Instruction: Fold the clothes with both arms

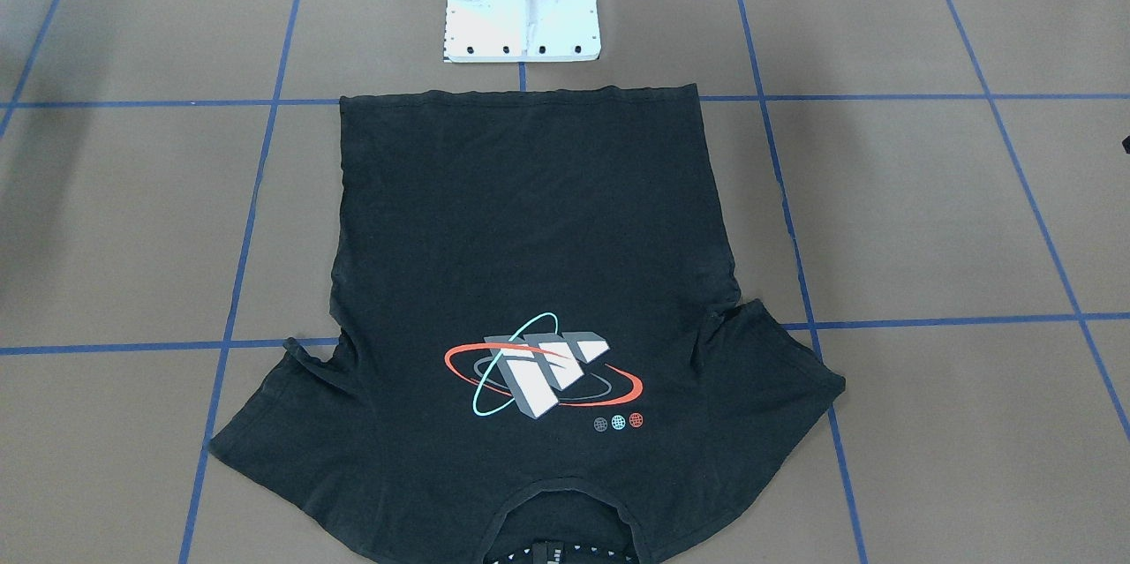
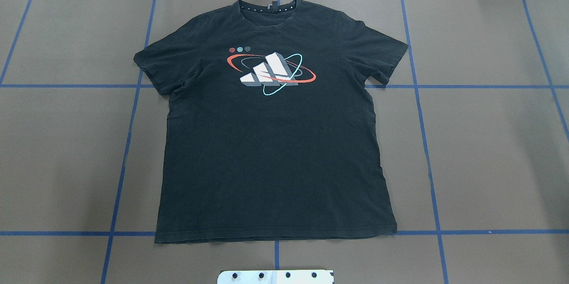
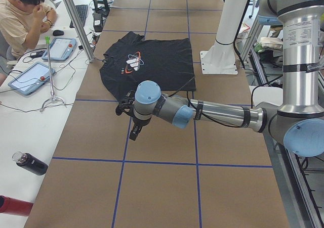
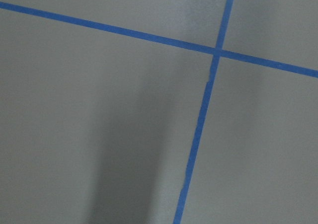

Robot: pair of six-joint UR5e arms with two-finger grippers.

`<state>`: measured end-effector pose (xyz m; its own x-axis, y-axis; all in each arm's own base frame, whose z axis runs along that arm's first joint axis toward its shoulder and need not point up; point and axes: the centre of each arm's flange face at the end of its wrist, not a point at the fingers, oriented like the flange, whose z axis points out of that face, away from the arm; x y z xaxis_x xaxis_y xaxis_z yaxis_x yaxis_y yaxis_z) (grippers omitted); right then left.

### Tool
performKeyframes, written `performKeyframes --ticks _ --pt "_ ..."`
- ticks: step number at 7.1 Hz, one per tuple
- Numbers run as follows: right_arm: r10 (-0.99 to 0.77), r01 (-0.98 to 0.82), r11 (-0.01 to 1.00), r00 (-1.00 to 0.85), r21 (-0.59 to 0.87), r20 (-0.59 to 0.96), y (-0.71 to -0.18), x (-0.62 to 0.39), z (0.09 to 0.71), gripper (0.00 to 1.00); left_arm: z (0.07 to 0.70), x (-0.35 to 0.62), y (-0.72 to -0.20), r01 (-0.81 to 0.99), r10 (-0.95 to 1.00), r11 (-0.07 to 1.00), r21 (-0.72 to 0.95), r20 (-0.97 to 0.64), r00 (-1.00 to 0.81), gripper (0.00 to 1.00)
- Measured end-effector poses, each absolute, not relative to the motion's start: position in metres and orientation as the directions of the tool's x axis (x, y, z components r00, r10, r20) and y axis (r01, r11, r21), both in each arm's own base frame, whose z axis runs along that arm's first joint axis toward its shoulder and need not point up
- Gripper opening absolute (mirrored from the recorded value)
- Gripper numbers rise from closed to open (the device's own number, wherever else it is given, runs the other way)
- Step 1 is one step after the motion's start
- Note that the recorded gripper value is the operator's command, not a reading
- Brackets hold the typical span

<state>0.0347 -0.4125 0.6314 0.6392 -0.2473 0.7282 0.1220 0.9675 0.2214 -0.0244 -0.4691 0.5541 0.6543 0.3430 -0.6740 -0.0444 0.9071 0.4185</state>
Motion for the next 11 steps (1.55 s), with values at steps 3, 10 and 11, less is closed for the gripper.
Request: performKeyframes --ticks 3,10,11 --pt "-0.206 0.108 0.978 0.595 0.177 0.777 -0.441 -0.009 0.607 1.0 0.55 -0.019 -0.471 -0.05 0.381 0.887 0.46 -0.664 0.643 1.0" --pt "0.157 -0.237 0.971 0.604 -0.011 0.782 -0.678 -0.23 0.494 0.92 0.55 -0.003 -0.481 -0.076 0.414 0.874 0.48 -0.653 0.635 1.0" --pt "0.21 -0.304 0.952 0.578 -0.031 0.788 -0.679 -0.263 0.485 0.89 0.549 -0.002 -0.484 -0.076 0.417 0.872 0.483 -0.652 0.633 1.0"
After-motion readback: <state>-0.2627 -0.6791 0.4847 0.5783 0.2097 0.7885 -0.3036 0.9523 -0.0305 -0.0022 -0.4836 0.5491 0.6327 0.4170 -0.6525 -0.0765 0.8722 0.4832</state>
